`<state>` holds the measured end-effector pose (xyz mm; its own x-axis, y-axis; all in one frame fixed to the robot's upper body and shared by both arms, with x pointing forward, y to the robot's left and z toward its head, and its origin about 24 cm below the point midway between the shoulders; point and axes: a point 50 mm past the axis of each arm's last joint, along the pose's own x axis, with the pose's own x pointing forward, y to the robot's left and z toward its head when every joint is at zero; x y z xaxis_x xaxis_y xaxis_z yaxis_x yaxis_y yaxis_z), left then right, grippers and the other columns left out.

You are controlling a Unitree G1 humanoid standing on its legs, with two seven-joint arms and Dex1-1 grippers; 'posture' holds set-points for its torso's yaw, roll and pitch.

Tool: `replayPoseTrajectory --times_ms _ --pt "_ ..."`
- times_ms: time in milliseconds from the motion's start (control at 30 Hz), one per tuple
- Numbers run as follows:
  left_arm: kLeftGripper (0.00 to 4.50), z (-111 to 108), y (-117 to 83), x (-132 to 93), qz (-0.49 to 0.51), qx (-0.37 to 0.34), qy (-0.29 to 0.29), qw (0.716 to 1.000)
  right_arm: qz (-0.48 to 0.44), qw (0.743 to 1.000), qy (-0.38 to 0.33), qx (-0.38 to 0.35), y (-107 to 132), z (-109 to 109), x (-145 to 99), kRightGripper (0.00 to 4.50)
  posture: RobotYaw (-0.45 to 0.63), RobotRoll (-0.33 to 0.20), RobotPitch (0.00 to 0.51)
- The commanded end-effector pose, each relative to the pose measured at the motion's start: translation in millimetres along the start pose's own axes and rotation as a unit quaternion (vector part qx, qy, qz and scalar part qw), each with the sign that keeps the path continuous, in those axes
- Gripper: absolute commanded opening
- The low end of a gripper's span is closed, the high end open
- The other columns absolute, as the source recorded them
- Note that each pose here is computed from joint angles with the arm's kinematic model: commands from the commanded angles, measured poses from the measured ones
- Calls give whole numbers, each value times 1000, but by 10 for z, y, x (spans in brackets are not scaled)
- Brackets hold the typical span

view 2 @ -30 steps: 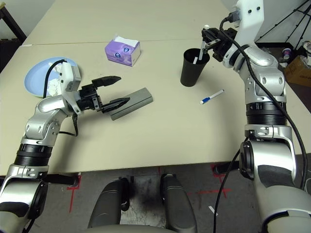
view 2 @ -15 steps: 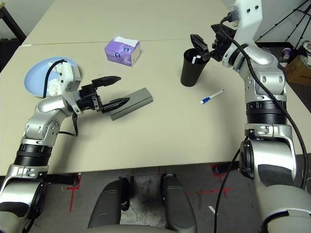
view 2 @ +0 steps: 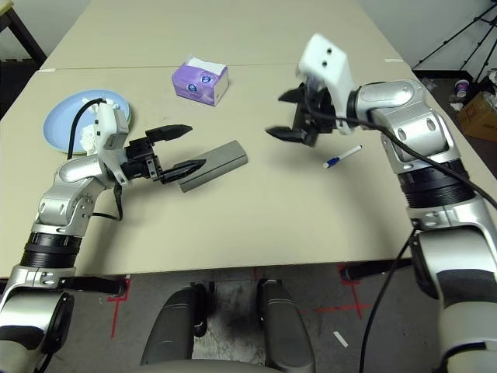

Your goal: Organize and tidy the items on the table.

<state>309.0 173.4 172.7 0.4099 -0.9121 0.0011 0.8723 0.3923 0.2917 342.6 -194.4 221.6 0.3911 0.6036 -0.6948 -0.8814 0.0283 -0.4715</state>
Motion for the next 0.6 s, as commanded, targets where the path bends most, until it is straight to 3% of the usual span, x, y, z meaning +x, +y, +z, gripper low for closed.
replayPoseTrajectory --times_ms 33,300,600 --pt "4500 -5 -65 19 -19 2 5 1000 63 994 70 -51 15 -131 -1 4450 16 0 161" --pt "4500 10 -66 18 -17 2 5 1000 142 965 169 -140 -47 -275 110 4450 30 0 172" --pt "4500 35 -69 -19 -11 2 9 1000 163 937 240 -195 -126 -376 82 4450 38 0 193"
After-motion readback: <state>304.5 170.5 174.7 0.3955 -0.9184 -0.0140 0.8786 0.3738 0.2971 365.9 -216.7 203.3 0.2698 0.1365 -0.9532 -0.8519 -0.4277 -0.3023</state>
